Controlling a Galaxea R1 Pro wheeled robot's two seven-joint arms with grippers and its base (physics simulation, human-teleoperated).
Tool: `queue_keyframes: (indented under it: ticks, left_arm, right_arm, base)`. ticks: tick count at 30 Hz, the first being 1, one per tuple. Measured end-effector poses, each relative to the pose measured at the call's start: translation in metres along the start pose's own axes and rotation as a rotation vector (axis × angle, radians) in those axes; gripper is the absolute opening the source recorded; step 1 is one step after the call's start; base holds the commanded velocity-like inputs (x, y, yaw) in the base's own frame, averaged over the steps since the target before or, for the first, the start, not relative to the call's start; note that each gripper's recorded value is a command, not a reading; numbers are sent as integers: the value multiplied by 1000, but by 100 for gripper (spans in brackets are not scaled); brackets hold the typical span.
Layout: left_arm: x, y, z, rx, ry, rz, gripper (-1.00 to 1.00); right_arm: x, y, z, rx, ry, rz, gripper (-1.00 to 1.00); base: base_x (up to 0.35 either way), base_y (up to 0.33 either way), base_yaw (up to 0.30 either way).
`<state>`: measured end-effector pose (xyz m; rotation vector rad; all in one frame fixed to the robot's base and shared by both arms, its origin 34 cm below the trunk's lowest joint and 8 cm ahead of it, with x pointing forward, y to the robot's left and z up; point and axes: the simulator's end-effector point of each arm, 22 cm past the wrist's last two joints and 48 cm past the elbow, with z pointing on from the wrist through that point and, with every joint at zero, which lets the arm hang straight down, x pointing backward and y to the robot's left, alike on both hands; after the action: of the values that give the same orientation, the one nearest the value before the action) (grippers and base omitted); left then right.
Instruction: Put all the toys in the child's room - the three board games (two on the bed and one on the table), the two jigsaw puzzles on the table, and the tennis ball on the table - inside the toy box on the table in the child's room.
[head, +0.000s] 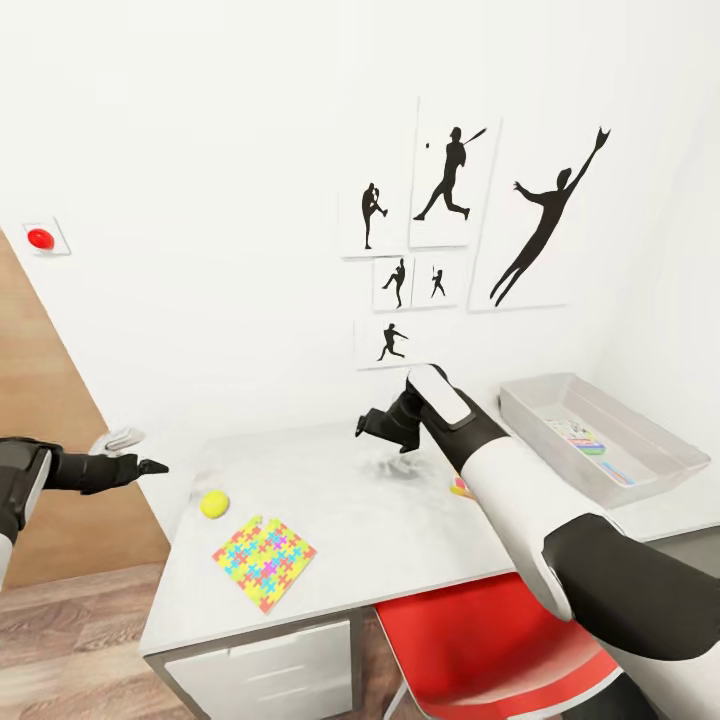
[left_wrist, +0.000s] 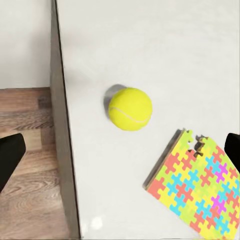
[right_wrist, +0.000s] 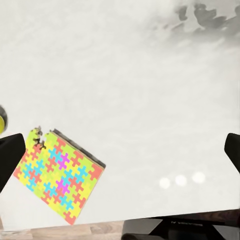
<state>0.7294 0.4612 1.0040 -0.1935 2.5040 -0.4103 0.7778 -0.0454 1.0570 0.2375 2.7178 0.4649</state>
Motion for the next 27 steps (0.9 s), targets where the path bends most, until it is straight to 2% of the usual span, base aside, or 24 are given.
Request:
queue_keyframes:
  ticks: [10, 15, 20, 27]
  left_arm:
    - [11, 33, -7, -71, 2, 8, 100]
    - [20, 59, -9, -166, 13, 8, 100]
    - [26, 66, -7, -198, 21, 8, 100]
    - [29, 68, -5, -208, 23, 11, 100]
  right_arm:
    - [2, 3, 1, -1, -3, -9, 100]
    - [4, 3, 2, 1, 1, -16, 100]
    - [5, 1, 2, 2, 4, -16, 100]
    - [7, 0, 4, 3, 9, -15, 100]
  base:
    - [0, 49, 0]
    - [0, 15, 0]
    - [0, 50, 0]
    - [0, 166, 0]
